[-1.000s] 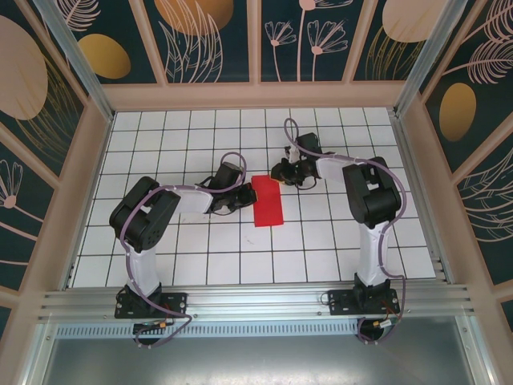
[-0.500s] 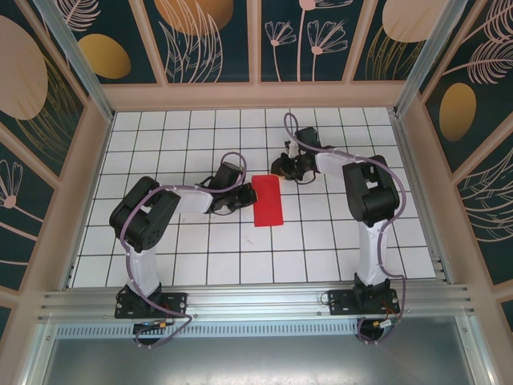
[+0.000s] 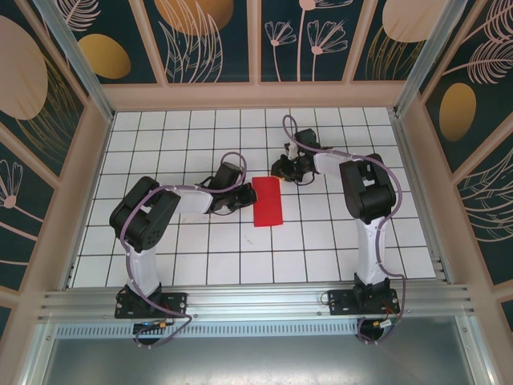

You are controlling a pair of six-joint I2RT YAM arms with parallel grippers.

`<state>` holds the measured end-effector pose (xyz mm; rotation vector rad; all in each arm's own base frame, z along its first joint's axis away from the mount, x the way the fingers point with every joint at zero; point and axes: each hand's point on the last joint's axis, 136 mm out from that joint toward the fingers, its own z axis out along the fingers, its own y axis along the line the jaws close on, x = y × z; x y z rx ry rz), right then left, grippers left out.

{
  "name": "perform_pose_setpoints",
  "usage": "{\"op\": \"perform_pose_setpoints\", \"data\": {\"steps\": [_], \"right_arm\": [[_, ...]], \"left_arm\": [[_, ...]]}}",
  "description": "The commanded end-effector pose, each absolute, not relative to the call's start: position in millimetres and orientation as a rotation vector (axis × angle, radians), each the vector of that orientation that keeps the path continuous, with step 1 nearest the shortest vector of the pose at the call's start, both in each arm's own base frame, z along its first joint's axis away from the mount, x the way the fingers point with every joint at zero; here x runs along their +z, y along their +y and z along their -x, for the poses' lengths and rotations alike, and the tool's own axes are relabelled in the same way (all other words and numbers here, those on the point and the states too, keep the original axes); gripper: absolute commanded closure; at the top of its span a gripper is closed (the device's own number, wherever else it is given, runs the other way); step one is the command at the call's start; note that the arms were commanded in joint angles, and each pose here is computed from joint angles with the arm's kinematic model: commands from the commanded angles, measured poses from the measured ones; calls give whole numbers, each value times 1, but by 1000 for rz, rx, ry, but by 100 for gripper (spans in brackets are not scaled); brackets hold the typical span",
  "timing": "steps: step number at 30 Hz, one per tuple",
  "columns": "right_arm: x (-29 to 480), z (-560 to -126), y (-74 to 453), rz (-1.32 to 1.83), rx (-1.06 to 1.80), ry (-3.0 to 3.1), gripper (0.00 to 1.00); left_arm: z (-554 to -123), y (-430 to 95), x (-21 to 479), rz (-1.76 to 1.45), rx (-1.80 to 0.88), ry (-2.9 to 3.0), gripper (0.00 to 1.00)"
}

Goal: Fold a paper plane with a square sheet of paper (pick it up from the middle)
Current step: Fold the square sheet of paper in half at the center of the table.

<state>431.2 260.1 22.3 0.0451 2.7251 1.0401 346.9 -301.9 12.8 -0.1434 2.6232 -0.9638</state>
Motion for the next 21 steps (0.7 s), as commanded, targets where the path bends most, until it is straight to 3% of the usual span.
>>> {"op": "perform_pose_setpoints", "data": {"steps": [1,7,21], "right_arm": [[17,-428,250,-66,967,2772,79],[51,-424,262,-5,1105,2700,79],[5,-415,245,-137,994,2798,79]], "left_arm": [[-307,-266,-51,198,-728,2857,100],[-306,-266,-52,198,-727,2859,100],[-306,-267,-51,193,-733,2859,100]]}}
